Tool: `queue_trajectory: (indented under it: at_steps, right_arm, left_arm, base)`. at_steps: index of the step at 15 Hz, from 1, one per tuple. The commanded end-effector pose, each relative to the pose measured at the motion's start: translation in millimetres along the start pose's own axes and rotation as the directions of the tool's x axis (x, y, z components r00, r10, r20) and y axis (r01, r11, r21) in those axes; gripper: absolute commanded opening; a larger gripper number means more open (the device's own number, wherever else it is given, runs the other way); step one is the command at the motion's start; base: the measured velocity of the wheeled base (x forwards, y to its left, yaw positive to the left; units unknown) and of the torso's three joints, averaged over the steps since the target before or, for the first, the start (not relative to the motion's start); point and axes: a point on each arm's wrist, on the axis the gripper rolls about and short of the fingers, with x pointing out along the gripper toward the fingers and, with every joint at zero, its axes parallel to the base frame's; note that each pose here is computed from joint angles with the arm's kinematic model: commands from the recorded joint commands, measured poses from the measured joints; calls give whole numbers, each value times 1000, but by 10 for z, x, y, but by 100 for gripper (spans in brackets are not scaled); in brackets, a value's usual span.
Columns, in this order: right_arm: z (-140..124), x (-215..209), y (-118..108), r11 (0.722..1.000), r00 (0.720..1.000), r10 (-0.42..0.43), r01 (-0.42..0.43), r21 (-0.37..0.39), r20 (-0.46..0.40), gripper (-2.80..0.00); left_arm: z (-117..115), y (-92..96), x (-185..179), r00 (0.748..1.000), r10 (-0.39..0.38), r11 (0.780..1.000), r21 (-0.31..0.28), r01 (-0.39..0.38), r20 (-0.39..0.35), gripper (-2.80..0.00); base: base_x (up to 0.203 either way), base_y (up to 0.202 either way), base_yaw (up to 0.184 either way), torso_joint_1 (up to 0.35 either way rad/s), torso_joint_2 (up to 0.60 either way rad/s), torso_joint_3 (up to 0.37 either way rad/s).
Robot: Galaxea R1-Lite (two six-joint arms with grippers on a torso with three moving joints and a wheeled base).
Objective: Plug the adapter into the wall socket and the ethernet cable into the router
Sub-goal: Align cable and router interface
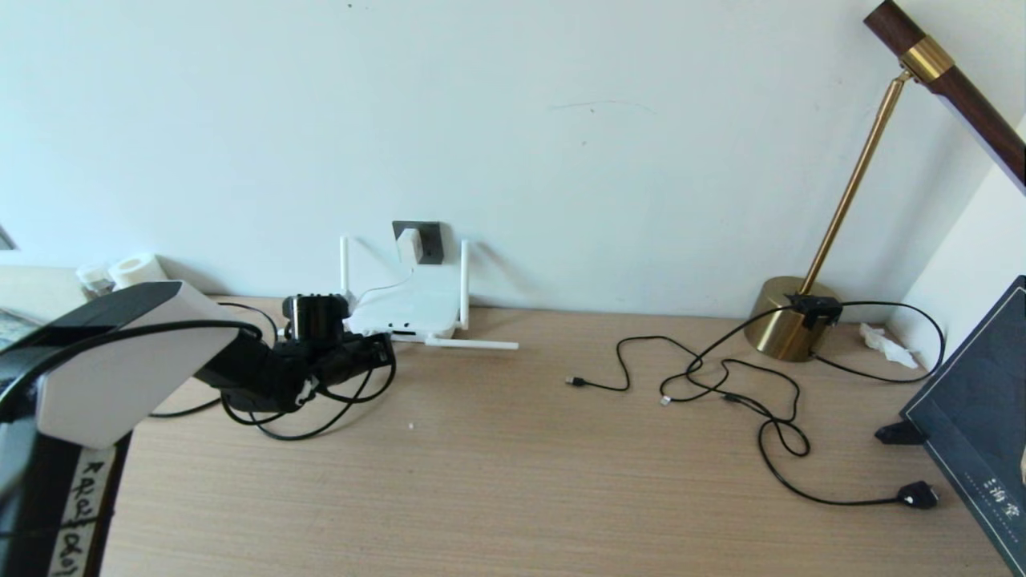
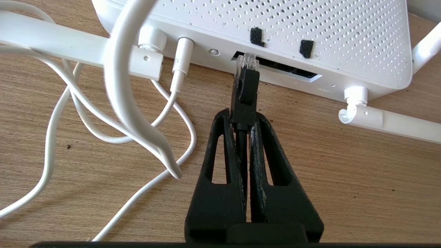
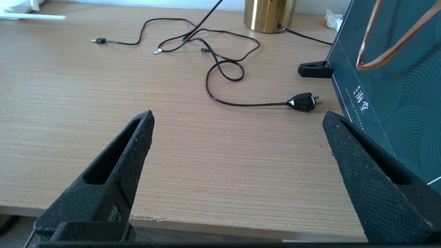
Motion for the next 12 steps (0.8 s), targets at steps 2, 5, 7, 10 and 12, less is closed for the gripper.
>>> queue_trajectory:
  at_steps: [2, 5, 7, 10, 12]
  right_arm:
    - [-1, 1, 0, 1000, 1000, 0, 0, -1, -2, 0]
    - [-1, 0, 0, 1000, 1000, 0, 0, 0, 0, 0]
    - [-1, 0, 0, 1000, 1000, 0, 0, 0, 0, 0]
    - [-1, 1, 0, 1000, 1000, 0, 0, 0, -1, 0]
    - [-1, 0, 0, 1000, 1000, 1, -1, 0, 0, 0]
  left_arm:
    - [-7, -1, -1, 1000, -1, 1000, -1, 1, -2, -280]
    - [-7, -1, -1, 1000, 0, 1000, -1, 0, -1, -280]
    - [-16, 2, 2, 1000, 1, 1000, -2, -1, -4, -280]
    - [-22, 9, 0, 1000, 1, 1000, -2, -1, -7, -280]
    - [-24, 3, -4, 1000, 0, 1000, -2, 0, -8, -280]
  base:
    - [0, 0, 0, 0, 0, 0]
    - [0, 0, 0, 0, 0, 0]
    - [0, 0, 0, 0, 0, 0]
    - [0, 0, 0, 0, 0, 0]
    - [0, 0, 0, 0, 0, 0]
